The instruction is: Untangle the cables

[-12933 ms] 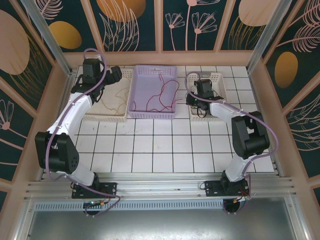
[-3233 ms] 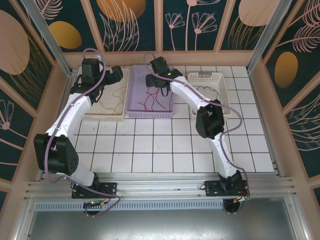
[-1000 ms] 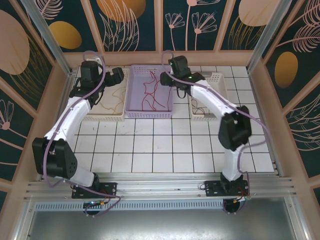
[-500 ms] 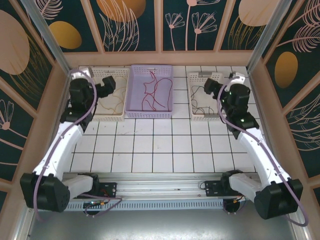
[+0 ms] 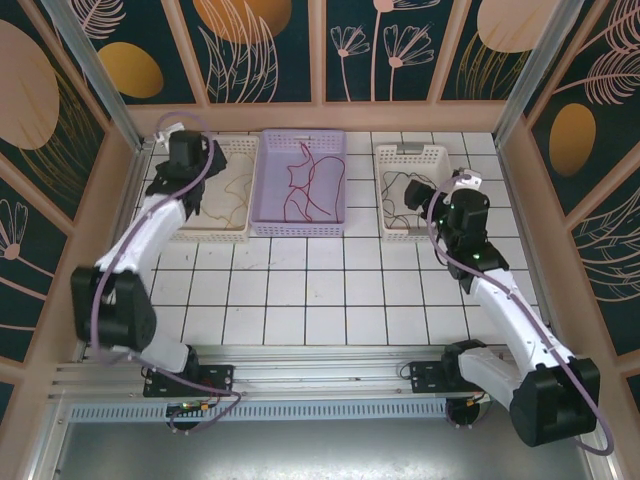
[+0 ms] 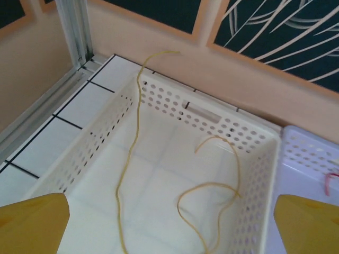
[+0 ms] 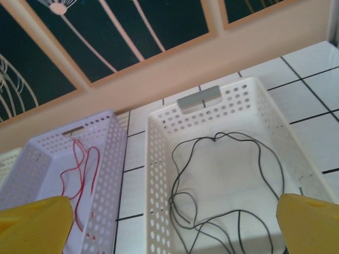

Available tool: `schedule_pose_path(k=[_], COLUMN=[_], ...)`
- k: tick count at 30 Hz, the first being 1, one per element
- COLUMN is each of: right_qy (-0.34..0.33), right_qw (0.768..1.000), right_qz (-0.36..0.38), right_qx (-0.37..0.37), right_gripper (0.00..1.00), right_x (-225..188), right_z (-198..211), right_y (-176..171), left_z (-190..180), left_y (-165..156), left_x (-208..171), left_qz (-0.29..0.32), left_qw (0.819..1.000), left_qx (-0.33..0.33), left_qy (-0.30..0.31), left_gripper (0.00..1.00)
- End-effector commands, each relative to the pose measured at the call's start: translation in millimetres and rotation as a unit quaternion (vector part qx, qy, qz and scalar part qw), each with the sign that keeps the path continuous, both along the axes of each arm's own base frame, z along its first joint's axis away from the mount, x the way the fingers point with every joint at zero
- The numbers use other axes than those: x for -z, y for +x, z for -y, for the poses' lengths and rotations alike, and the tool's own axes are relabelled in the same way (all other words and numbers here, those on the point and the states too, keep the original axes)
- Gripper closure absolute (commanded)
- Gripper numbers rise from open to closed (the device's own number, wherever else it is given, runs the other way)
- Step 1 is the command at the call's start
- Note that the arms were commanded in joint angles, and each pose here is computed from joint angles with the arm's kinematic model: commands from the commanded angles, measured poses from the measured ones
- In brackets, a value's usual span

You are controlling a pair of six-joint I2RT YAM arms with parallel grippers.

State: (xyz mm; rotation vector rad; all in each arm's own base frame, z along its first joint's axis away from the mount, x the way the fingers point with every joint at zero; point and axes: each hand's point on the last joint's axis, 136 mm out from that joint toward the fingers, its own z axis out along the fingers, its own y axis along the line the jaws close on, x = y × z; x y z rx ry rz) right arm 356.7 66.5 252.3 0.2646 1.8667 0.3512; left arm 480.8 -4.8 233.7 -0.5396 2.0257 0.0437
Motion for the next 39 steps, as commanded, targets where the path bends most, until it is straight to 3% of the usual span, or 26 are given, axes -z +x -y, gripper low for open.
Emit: schedule_pose_path(k=[1, 10, 23, 27, 36, 39], right_qy=[-0.007, -0.024, -0.020, -0.015, -0.012, -0.012], right_qw=[0.999, 0.994, 0.987, 0.985, 0.983, 0.983], right_qz=[0.014, 0.038, 0.041, 0.042, 0.036, 0.034], right_qx=[-0.031, -0.100, -0.153, -0.164, -0.179, -0.182], right_gripper=[0.01, 0.01, 0.01, 0.03, 0.04, 0.04], right_x=[-9.2, -27.0, -23.2, -25.1, -20.3, -18.1], right_z=[-16.6, -55.7, -83.9, -88.3, -95.9, -97.4], right_y=[-12.9, -37.5, -45.9, -47.5, -49.1, -49.0], left_z=[-13.7, -12.9, -41.7, -38.1, -55.3, -55.6], left_y=[23.7, 90.3, 111.1, 127.0, 138.5, 139.4], left_x=[34.3, 108.1, 150.1, 155.2, 172.9, 172.2], left_qz=[-0.053, -0.101, -0.110, -0.114, -0.151, -0.149], left_qw=[0.997, 0.993, 0.989, 0.991, 0.984, 0.984], left_qx=[-0.042, -0.051, -0.081, -0.059, -0.092, -0.091], left_qy=[0.028, 0.044, 0.062, 0.038, 0.033, 0.031], left_gripper=[0.01, 0.06, 0.07, 0.19, 0.26, 0.43])
